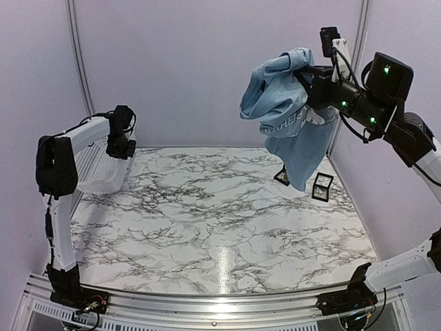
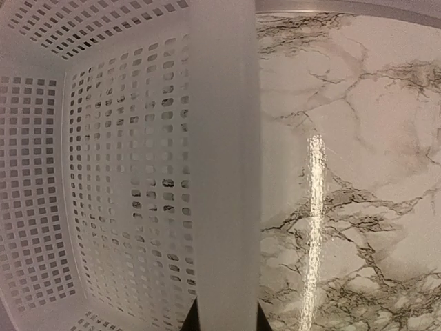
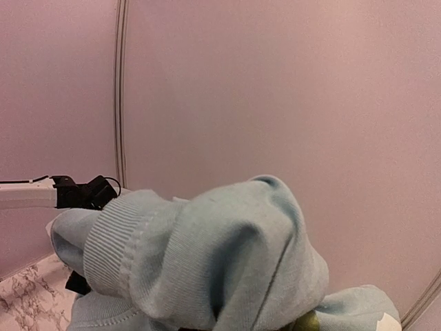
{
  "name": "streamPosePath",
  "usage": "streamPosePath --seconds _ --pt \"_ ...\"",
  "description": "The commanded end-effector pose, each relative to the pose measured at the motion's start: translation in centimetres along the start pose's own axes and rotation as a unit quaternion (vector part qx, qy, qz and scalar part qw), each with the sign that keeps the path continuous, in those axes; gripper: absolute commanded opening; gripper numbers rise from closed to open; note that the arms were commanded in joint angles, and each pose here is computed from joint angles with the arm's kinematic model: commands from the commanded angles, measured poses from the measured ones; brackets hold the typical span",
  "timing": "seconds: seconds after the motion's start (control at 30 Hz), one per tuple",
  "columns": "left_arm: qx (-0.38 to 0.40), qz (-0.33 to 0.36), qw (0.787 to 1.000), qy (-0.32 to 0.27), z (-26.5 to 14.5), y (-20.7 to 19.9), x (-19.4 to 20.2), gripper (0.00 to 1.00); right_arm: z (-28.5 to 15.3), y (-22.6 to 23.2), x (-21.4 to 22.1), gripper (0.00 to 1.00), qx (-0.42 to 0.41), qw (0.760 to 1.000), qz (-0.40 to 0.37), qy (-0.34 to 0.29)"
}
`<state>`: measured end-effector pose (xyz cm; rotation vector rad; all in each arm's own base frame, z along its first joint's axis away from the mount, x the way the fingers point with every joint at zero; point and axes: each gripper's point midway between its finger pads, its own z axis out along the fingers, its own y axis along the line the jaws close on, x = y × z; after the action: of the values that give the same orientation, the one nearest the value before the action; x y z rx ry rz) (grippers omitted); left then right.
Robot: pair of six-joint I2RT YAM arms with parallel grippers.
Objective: Pin the brooch onto the clothing
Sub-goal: Move the bin to the corner of the board, then place the crumpled clothing at the center of the board.
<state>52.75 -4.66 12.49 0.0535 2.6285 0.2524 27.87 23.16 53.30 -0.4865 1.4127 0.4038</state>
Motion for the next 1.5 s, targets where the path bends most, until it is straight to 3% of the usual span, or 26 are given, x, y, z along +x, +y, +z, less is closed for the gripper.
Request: streamPosePath --seconds 0.0,0.13,0.2,0.27,0.3,0.33,0.37,0.47,0.57,0.7,0.77,0.83,0.93,1.07,1.1,1.17,1.27,1.33,1.43,1.47 --pt "-0.014 -0.018 0.997 0.068 2.4 1.6 1.6 0.04 -0.6 -0.2 -2.2 0.00 -0.001 0.999 0.013 -0.039" --pt "-0.038 -0.034 0.996 0.077 3.4 3.6 1.3 0.14 -0.3 0.0 -1.5 0.00 -0.005 0.999 0.016 -0.032" --pt "-0.050 -0.040 0.995 0.074 3.7 4.6 1.0 0.24 -0.1 0.2 -1.1 0.00 -0.008 0.999 0.015 -0.029" --pt "-0.060 -0.043 0.995 0.065 3.3 5.3 0.4 0.46 0.3 0.5 -0.8 0.00 -0.013 1.000 0.015 -0.024" --pt "-0.060 -0.046 0.996 0.055 2.7 5.4 -0.3 0.76 0.5 0.6 -0.6 0.00 -0.015 1.000 0.014 -0.022" --pt "-0.052 -0.047 0.997 0.043 1.9 5.3 -1.0 0.96 0.9 0.8 -0.2 0.00 -0.018 1.000 0.015 -0.016" --pt "-0.036 -0.045 0.998 0.024 0.6 5.0 -1.9 0.99 1.3 1.1 0.2 0.00 -0.023 1.000 0.016 -0.012" --pt "-0.014 -0.047 0.995 -0.086 -5.6 4.4 -5.9 0.99 3.3 3.2 2.1 0.00 -0.068 0.998 0.013 0.012" --pt "-0.006 -0.063 0.974 -0.215 -12.9 4.7 -8.2 0.99 5.1 8.4 4.4 0.00 -0.202 0.979 -0.010 0.039" --pt "0.025 -0.073 0.948 -0.309 -21.0 4.2 -7.1 0.99 4.6 16.7 7.7 0.01 -0.404 0.912 -0.046 0.057" --pt "0.041 -0.066 0.941 -0.330 -23.6 3.5 -5.6 0.99 2.4 20.3 10.2 0.13 -0.502 0.858 -0.084 0.063" --pt "0.056 -0.059 0.937 -0.339 -25.1 2.7 -3.8 0.99 1.8 21.1 13.8 0.26 -0.536 0.833 -0.099 0.094" --pt "0.069 -0.057 0.935 -0.342 -26.6 2.0 -0.4 0.99 3.3 18.2 20.7 0.47 -0.487 0.846 -0.113 0.184" --pt "0.090 -0.050 0.926 -0.363 -28.8 0.2 4.0 0.99 9.3 4.5 27.4 0.68 -0.206 0.935 -0.034 0.285" --pt "0.107 -0.039 0.926 -0.359 -28.7 -0.9 5.3 0.99 10.2 0.0 28.8 0.69 -0.109 0.944 -0.005 0.313" --pt "0.154 -0.002 0.928 -0.338 -28.1 -4.0 8.0 0.99 9.9 -6.3 31.4 0.68 0.036 0.926 0.029 0.374" --pt "0.221 0.102 0.930 -0.274 -25.6 -10.0 14.0 0.99 8.5 -6.6 32.8 0.65 0.084 0.908 0.005 0.410" --pt "0.236 0.189 0.928 -0.219 -23.4 -13.6 19.0 0.99 6.8 -4.3 33.8 0.63 0.073 0.902 0.004 0.426" --pt "0.247 0.338 0.896 -0.151 -21.1 -18.8 27.0 0.99 3.4 2.4 35.1 0.62 -0.028 0.895 0.017 0.446" --pt "0.254 0.402 0.870 -0.134 -21.1 -21.0 29.4 0.99 1.9 4.3 35.8 0.61 -0.054 0.886 0.029 0.460"
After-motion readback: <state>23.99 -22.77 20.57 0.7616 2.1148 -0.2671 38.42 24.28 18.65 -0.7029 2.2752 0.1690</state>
